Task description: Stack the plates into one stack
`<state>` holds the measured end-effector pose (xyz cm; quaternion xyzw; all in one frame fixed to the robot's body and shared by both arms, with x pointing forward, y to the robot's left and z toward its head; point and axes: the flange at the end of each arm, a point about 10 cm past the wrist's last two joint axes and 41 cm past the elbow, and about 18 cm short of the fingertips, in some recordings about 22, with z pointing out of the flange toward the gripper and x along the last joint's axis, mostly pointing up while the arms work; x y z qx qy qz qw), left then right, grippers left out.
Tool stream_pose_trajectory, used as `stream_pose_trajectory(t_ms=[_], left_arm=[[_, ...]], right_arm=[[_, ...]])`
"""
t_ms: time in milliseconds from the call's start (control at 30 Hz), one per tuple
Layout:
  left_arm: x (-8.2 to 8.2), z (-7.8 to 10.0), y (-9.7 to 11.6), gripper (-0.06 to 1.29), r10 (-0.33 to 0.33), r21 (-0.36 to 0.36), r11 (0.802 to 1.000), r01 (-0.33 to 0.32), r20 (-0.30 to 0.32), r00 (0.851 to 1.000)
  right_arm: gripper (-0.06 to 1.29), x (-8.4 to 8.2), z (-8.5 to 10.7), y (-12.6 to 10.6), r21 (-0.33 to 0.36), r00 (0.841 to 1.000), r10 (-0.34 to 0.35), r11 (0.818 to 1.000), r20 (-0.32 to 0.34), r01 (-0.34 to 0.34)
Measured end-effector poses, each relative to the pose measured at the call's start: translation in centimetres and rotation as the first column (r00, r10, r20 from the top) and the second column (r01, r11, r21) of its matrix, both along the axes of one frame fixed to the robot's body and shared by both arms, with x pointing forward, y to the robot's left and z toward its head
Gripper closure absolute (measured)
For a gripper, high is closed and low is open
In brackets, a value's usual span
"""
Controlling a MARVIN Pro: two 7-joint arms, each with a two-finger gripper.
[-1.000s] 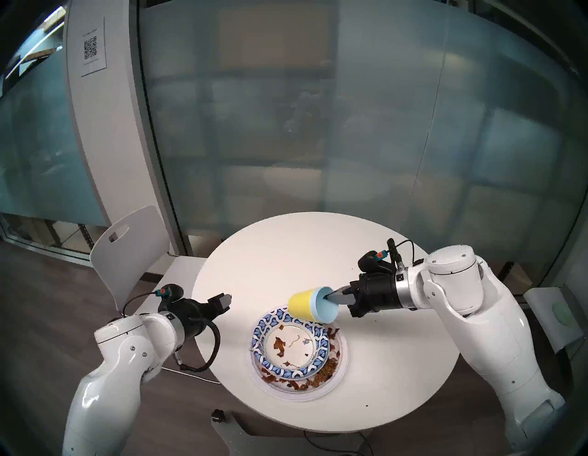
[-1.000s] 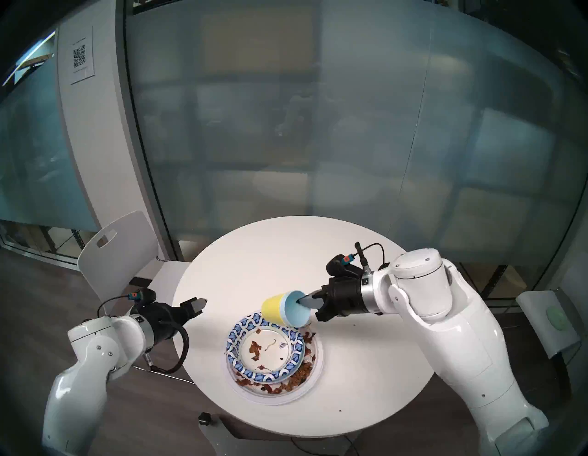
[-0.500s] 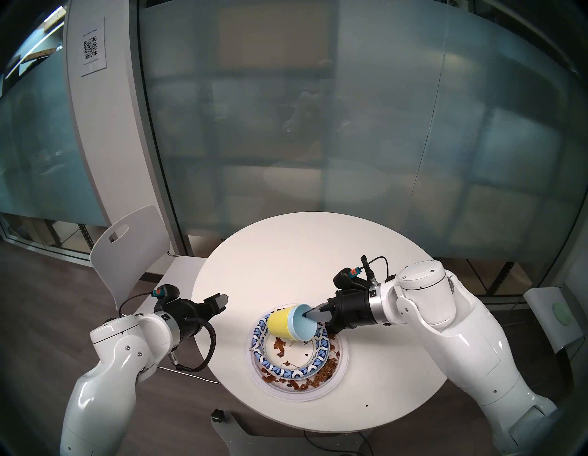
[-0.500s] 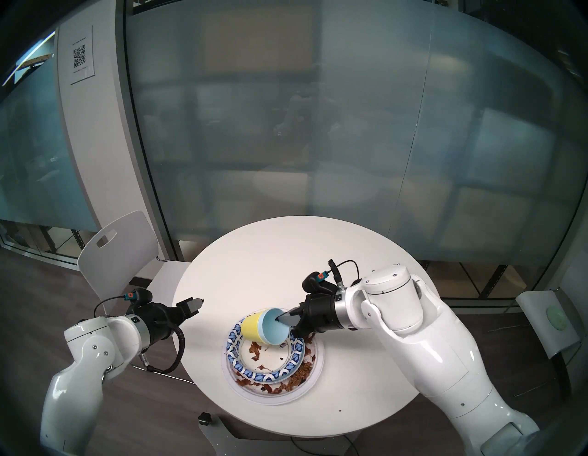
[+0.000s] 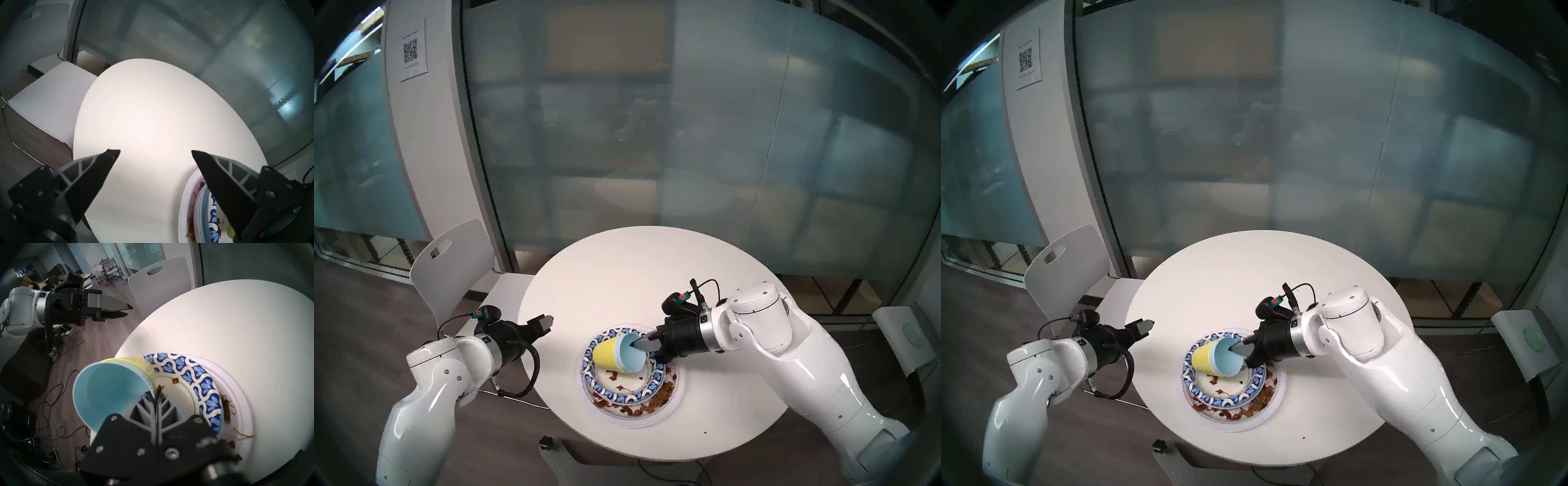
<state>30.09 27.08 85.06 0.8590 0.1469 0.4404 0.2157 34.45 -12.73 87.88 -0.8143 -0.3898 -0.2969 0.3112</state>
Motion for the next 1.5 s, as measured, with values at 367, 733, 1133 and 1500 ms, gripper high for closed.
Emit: stream_pose_trajectory(t_ms=[367,733,1133,1500], left_arm=[[0.2,-0.1,-0.1,0.04,-0.003,0.008,1.0,0.003,0.002,1.0],[0.4,-0.1,0.1,0.04,-0.001,0.017,1.0,0.001,0.005,1.0],[0.5,-0.1,0.2,0.04,-0.001,0.012,1.0,0.001,0.007,1.0],[0.8,0.3,0.2,0.04,0.0,0.0,1.0,0.0,0.015,1.0]], right_arm=[[1.25,0.1,-0.7,0.0,-0.011,1.0,-0.005,1.0,-0.019,0.005],[1.1,0.5,-1.1,0.3,-0.017,1.0,-0.008,1.0,-0.028,0.007],[0.89,0.9,-0.3,-0.3,-0.013,1.0,-0.018,1.0,-0.015,0.018],[0.57,1.4,2.5,-2.2,-0.006,0.996,-0.063,0.998,0.059,0.063]])
